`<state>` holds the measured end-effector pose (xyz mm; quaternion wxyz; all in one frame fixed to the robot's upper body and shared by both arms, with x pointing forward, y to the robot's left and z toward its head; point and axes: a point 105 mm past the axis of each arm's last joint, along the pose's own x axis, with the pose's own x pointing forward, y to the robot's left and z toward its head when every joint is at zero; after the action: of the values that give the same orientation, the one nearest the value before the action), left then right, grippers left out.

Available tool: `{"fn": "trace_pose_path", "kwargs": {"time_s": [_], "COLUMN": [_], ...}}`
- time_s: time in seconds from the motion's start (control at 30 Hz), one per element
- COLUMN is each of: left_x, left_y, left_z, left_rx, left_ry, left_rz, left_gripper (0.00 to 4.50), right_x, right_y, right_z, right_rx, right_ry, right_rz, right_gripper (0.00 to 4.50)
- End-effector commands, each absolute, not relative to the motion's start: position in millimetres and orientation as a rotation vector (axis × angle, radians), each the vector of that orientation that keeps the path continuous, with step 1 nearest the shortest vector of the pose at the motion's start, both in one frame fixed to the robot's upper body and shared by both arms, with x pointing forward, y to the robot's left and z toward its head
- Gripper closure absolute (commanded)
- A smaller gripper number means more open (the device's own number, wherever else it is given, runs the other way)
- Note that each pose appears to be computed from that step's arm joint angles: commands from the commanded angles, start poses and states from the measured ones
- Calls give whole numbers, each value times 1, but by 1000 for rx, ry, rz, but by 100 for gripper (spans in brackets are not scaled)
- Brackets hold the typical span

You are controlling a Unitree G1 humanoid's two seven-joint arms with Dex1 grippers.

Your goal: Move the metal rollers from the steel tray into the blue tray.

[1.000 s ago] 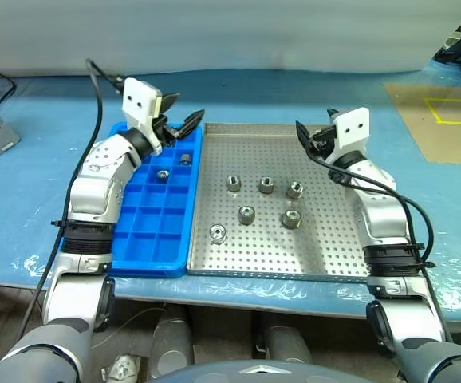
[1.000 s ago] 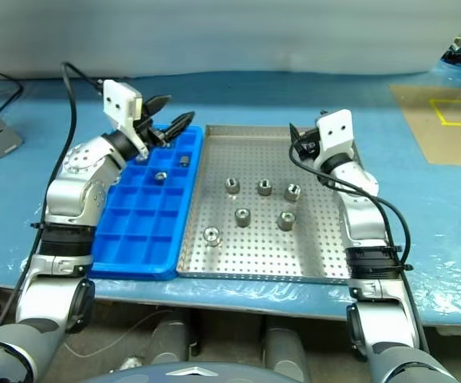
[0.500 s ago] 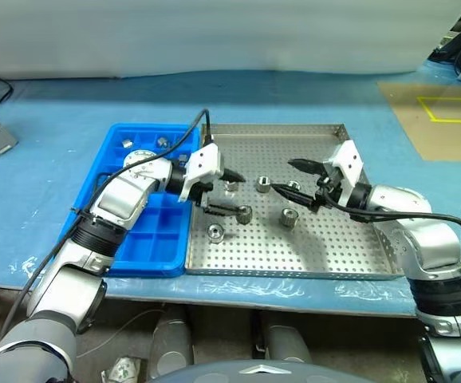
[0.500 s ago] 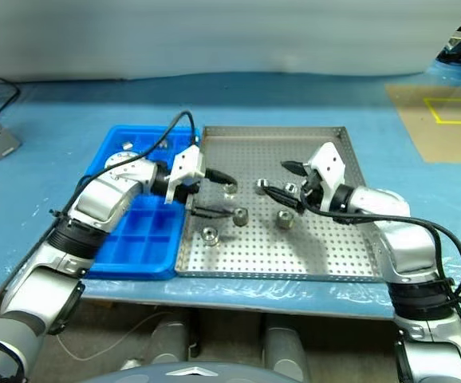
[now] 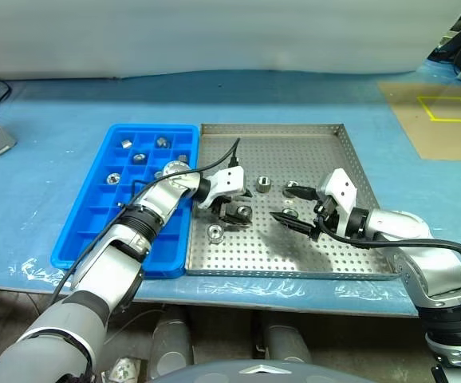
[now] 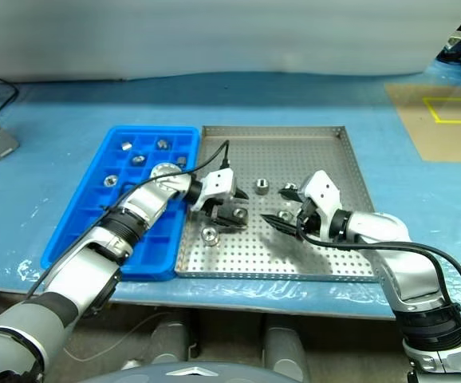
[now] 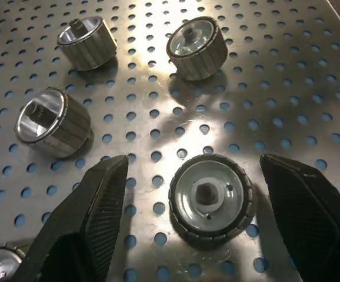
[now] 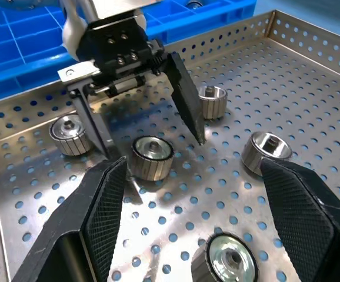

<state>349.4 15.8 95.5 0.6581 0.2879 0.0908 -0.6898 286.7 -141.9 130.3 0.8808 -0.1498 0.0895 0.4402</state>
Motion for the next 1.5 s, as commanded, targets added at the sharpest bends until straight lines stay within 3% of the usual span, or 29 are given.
{"fn": "trace_pose_path", "kwargs": {"time_s": [0.03,0.4,0.5,0.6,0.73,1.0,1.17,1.5], "left_x": [343,346,349,355,350,364,368,342], "left_y": [18,8,5,8,15,26,60,165], "left_z": [89,81,80,76,76,109,155,179], "left_rx": [651,642,613,645,631,569,373,309], "left_ry": [221,262,265,267,268,137,28,0], "left_rz": [-1603,-1568,-1543,-1490,-1529,-1384,-1213,-790], "left_gripper": [72,72,128,222,260,260,260,260], "right_x": [290,292,290,290,295,301,296,316], "right_y": [-149,-153,-151,-149,-145,-125,-102,-50], "right_z": [135,131,127,126,133,148,155,174], "right_rx": [-372,-392,-408,-417,-412,-375,-341,-339], "right_ry": [149,139,148,148,124,69,47,-70], "right_rz": [877,828,823,824,825,897,1014,1194], "right_gripper": [75,75,75,75,75,75,75,75]}}
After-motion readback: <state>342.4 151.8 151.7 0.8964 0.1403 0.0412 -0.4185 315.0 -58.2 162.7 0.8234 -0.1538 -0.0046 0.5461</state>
